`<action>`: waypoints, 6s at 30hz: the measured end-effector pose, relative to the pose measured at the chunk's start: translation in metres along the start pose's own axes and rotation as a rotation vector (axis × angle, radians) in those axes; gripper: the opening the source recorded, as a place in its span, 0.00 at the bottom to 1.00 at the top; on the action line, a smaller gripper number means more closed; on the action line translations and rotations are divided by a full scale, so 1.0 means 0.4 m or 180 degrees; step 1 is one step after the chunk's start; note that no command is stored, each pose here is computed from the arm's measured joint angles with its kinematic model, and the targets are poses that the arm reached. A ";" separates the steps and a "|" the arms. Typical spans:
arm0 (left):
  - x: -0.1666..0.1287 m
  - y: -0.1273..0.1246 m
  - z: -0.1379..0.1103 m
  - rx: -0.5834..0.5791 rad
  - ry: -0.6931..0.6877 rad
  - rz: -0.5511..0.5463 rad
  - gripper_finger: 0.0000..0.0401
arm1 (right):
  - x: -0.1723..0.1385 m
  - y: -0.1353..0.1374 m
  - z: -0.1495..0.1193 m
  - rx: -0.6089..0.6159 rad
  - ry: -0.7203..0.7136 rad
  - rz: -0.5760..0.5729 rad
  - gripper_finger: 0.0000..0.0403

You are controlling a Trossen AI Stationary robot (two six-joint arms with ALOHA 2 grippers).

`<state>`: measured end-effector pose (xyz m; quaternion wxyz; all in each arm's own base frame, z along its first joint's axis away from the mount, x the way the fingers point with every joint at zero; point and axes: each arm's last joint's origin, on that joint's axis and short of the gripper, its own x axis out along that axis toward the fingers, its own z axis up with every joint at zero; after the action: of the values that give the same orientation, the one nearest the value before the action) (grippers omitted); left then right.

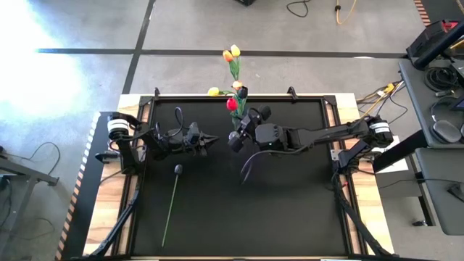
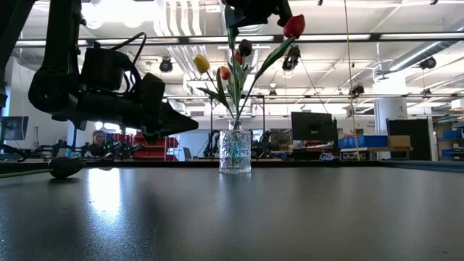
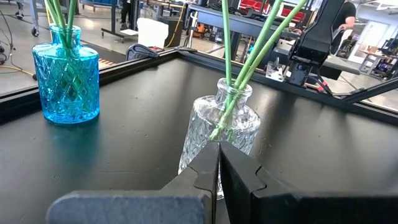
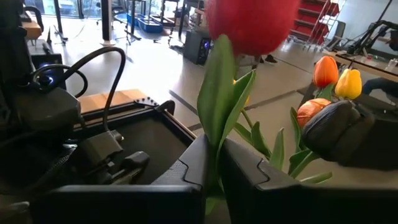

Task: Sort flowers into vase by color
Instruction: Put the red tulip into the transparent vase, then put the black tulip into the transparent vase

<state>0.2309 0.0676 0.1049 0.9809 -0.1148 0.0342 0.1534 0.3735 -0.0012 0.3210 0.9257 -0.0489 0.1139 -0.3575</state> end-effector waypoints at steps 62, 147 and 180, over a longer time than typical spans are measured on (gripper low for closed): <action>0.000 0.001 -0.002 0.0002 0.0027 0.0005 0.00 | -0.062 -0.060 0.074 -0.0457 0.0754 -0.0169 0.54; -0.031 -0.091 0.183 -0.0612 0.1818 0.0483 0.00 | -0.230 -0.400 -0.467 0.0021 -0.0125 0.0731 0.02; -0.211 -0.247 0.112 -0.2278 0.3911 0.2124 0.39 | -0.231 -0.396 -0.473 -0.0192 -0.0079 0.0905 0.02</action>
<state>0.1827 -0.0378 0.1782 0.5916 -0.4718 0.5518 0.3506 0.1575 -0.0579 0.1812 0.9664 -0.0645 0.1190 -0.2185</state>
